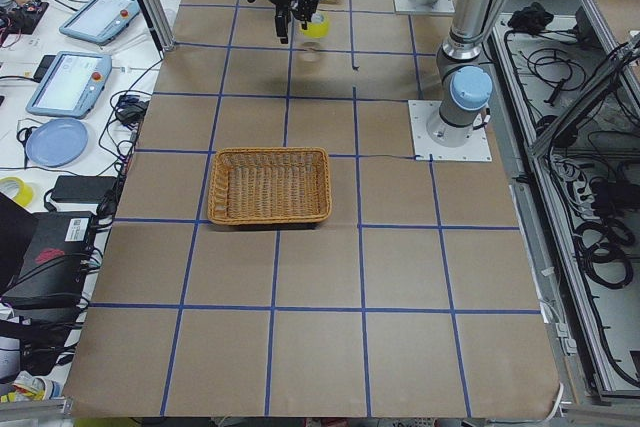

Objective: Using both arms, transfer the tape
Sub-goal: 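Lift the tape roll out and set it on the table center, then grasp the tape roll with the left gripper while the right arm withdraws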

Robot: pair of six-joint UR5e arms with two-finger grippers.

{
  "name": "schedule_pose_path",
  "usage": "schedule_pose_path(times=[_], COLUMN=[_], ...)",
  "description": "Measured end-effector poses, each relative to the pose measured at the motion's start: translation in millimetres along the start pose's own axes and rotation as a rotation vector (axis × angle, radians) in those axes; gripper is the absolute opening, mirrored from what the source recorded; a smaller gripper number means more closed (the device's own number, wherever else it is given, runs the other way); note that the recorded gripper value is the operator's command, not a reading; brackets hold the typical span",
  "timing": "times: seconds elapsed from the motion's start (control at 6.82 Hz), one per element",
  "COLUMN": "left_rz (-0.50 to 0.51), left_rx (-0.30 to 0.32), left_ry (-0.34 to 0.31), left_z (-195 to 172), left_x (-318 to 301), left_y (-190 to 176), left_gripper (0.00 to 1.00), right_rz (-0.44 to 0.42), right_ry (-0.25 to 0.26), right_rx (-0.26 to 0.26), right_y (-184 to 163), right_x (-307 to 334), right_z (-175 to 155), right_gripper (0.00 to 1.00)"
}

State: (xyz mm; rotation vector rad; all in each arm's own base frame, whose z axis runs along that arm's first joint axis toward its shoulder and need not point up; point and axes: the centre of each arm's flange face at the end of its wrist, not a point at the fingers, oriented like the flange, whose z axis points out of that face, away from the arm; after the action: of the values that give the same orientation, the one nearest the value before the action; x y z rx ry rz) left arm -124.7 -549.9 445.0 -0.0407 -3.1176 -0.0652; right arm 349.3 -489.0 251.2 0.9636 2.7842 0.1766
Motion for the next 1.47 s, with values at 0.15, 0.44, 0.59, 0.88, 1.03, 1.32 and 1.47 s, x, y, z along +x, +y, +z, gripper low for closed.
schedule_pose_path(times=[0.15, 0.44, 0.59, 0.88, 1.03, 1.32, 1.47], left_rz=[0.0, -0.004, -0.012, -0.016, -0.015, -0.017, -0.016], left_rx=[0.0, -0.002, -0.006, 0.022, 0.031, 0.027, 0.027], left_ry=[0.001, 0.0, 0.002, 0.005, 0.005, 0.006, 0.005], left_z=[0.0, 1.3, 3.4, -3.0, -5.6, -0.8, -0.2], left_x=[0.1, 0.0, 0.0, 1.5, 1.9, 1.6, 1.3], left_y=[0.0, -0.6, -1.0, 1.7, 3.1, 0.8, 0.5], left_gripper=[1.0, 1.0, 1.0, 1.0, 1.0, 1.0, 1.0], right_rz=[0.021, 0.035, 0.034, 0.023, -0.004, -0.145, -0.23], right_ry=[0.001, 0.019, 0.03, 0.026, 0.015, 0.043, 0.058], right_rx=[-0.007, -0.022, -0.023, -0.007, 0.011, 0.064, 0.07], right_y=[26.6, 61.7, 66.7, 64.9, 54.2, -9.0, -43.9], right_x=[-14.8, -38.5, -43.9, -50.7, -52.7, -25.4, 2.1], right_z=[14.8, 42.9, 53.1, 49.3, 35.6, -26.3, -69.9], right_gripper=[0.0, 0.8, 1.0, 1.0, 1.0, 1.0, 1.0])
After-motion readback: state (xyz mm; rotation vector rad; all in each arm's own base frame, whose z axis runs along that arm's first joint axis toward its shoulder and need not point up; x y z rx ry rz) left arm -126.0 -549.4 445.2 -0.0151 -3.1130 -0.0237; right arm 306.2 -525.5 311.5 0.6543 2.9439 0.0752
